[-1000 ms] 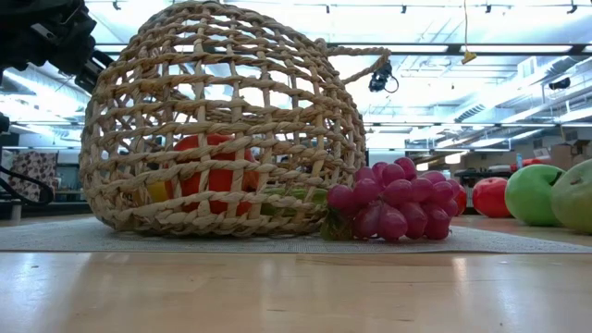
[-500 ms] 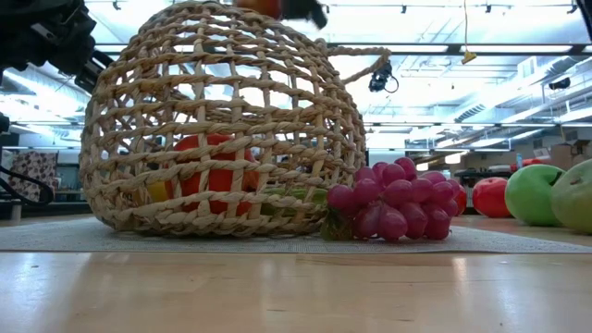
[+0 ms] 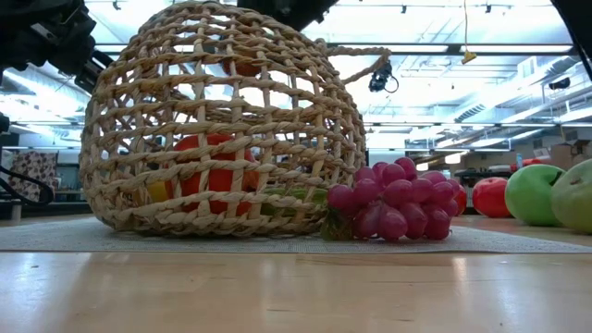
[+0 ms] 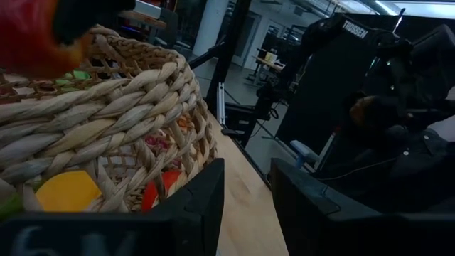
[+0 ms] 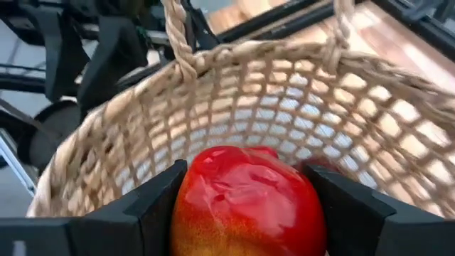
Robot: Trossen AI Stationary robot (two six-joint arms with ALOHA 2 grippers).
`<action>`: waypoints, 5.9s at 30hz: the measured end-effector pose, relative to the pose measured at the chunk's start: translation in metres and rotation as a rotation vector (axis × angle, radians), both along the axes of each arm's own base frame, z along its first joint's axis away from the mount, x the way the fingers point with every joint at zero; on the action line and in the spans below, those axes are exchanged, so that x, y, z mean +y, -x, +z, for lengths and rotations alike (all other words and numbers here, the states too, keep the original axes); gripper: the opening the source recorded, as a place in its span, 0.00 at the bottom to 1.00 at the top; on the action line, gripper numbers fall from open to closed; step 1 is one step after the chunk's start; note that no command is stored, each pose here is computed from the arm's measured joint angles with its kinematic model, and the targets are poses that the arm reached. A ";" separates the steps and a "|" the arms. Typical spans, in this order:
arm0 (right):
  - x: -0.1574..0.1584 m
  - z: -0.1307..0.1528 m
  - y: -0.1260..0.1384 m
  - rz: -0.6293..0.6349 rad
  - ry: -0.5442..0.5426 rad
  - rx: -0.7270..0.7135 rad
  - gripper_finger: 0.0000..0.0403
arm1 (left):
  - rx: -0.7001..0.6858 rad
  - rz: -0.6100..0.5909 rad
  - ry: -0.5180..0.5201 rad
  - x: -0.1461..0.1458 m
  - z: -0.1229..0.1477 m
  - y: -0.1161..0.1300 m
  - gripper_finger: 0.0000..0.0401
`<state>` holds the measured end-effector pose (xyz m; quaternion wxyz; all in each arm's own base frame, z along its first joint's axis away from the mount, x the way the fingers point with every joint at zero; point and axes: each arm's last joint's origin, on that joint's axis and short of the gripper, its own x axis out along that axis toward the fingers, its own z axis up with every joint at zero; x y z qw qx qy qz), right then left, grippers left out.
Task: Build produce basket
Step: Put the red apple into the brown basket, then put the orange into the brown basket
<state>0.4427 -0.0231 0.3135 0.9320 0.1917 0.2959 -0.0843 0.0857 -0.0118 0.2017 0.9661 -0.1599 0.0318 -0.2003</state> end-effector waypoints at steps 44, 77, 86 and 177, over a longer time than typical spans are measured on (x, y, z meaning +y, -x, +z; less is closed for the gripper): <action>-0.029 -0.080 -0.053 0.335 0.108 0.474 0.68 | 0.013 0.001 0.000 0.000 -0.001 -0.001 0.30; -0.006 0.055 0.004 0.151 0.231 0.291 0.86 | 0.011 0.000 0.000 0.000 -0.001 -0.001 0.30; 0.069 0.108 0.067 0.122 0.334 0.305 0.86 | 0.011 0.001 0.000 0.000 0.000 -0.001 0.30; 0.239 -0.155 0.266 0.020 -0.019 0.871 0.86 | 0.011 0.001 0.000 0.000 -0.001 -0.001 0.30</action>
